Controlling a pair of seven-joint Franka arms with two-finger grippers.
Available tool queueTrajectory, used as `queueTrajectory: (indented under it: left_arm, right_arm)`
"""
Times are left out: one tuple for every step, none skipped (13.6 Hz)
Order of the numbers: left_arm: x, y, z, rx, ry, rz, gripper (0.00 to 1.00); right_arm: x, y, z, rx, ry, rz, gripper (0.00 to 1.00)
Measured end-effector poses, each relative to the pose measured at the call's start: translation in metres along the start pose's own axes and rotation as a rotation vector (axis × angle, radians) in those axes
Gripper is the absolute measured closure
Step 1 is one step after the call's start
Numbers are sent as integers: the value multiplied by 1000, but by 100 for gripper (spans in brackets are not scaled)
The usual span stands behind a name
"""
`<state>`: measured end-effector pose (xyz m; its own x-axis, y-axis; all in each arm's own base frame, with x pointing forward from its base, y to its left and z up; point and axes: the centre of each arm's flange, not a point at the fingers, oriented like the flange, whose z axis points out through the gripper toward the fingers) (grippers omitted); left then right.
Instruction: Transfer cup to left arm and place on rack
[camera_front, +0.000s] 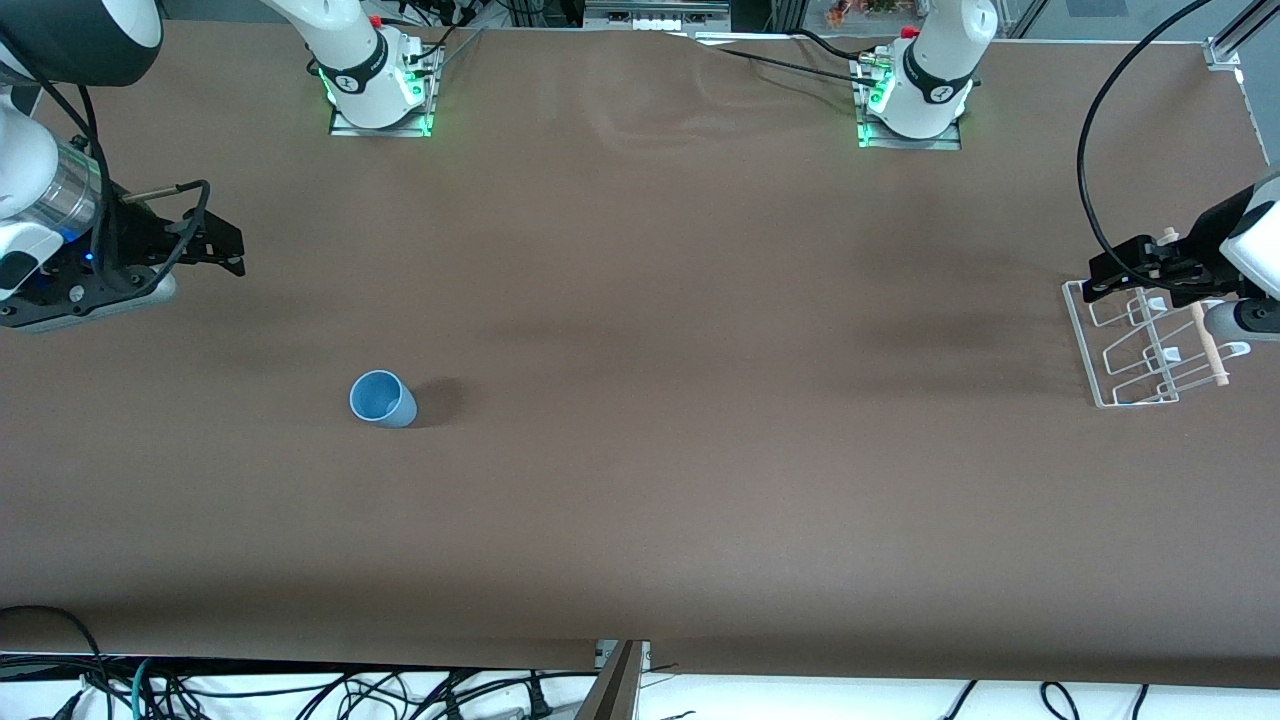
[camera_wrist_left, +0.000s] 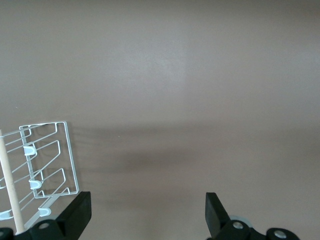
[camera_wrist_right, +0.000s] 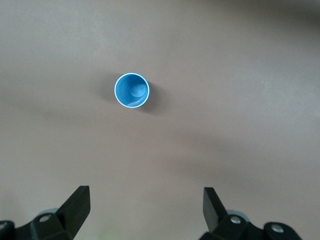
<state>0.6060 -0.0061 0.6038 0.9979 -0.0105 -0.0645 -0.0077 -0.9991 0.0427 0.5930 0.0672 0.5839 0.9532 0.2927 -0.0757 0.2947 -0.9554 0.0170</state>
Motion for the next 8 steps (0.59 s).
queueTrajectory:
  left_arm:
    - [0,0,1,0,-2,1,0]
    - [1,1,2,0,-3,2,0]
    - [1,2,2,0,-3,4,0]
    - [1,2,2,0,-3,4,0]
    - [1,2,1,0,-2,3,0]
    - [1,2,0,0,0,3,0]
    - [1,2,-1,0,2,4,0]
    - [1,3,-1,0,3,5,0]
  right_arm:
    - [0,-1,1,8,0,0,0]
    - [0,-2,1,19,-1,0,0]
    - [0,-3,3,44,-3,1,0]
    - [-1,-5,4,71,-6,4,0]
    - [-1,-5,5,85,-11,5,0]
    - [-1,-5,6,90,-14,6,0]
    - [-1,-6,7,91,-15,6,0]
    - [-1,-6,7,91,-15,12,0]
